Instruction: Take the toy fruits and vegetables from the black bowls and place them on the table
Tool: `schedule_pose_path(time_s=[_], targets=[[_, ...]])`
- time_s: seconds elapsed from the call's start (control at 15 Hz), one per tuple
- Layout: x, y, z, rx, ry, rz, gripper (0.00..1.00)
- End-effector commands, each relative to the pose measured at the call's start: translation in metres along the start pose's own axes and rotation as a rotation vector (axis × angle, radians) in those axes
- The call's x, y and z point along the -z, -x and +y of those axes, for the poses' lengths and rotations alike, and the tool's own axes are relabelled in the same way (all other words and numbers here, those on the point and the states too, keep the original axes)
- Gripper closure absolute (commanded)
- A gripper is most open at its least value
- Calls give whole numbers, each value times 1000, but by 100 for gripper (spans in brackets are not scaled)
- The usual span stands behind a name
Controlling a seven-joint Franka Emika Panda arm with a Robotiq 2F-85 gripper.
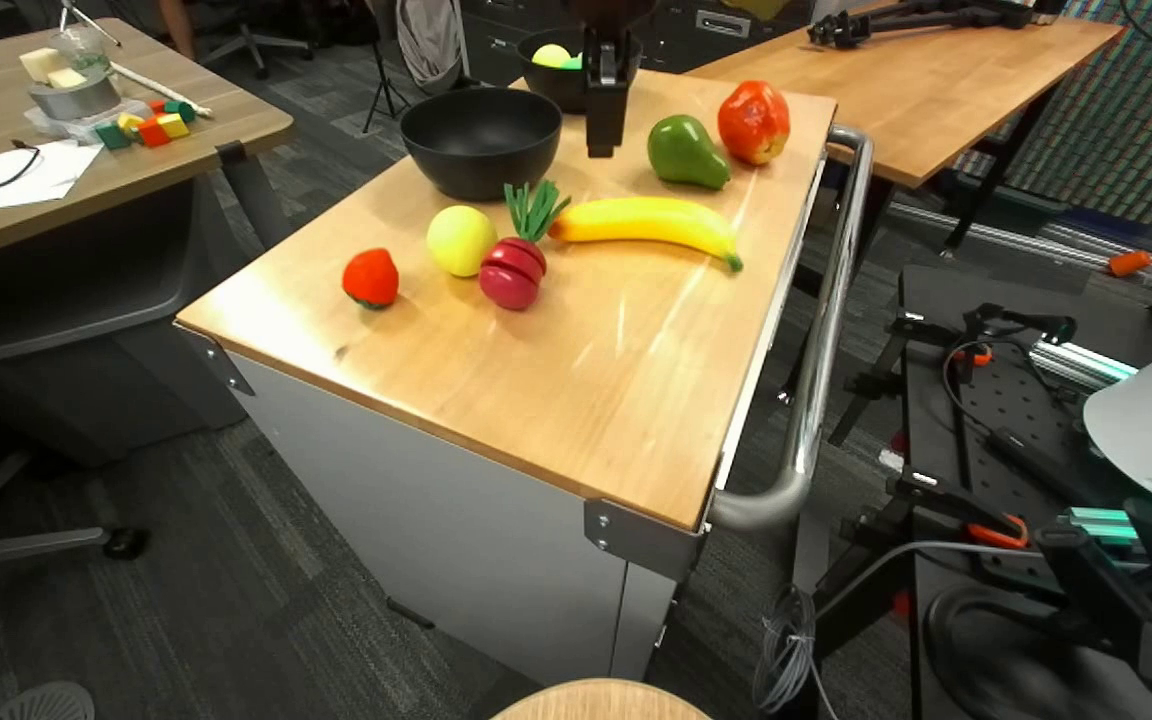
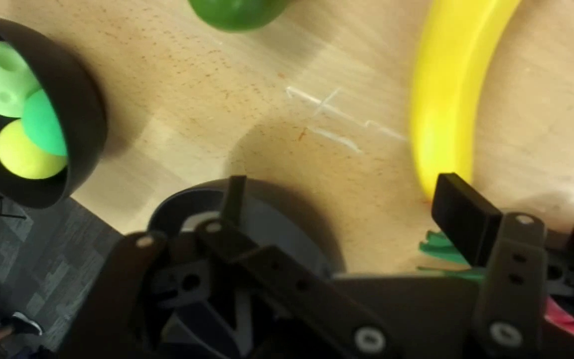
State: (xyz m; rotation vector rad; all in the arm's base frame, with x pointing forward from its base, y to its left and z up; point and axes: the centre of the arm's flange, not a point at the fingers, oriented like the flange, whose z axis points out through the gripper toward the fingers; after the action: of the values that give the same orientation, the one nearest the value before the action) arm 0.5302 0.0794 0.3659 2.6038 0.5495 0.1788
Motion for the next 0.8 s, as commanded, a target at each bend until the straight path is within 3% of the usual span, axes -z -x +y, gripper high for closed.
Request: schedule_pose_path(time_s=[0.0,0.2,0.33,0.4,0.53,0.73], targets=[[26,0,90,-86,-140,71,0],[21,20,159,-142,-281,156,0],[8,30,204,-261,-355,167,0],[6,26,154,-209,-292,141,0],[2,40,190,-258,-321,162,0],[-8,13,186,-207,-278,133,0]])
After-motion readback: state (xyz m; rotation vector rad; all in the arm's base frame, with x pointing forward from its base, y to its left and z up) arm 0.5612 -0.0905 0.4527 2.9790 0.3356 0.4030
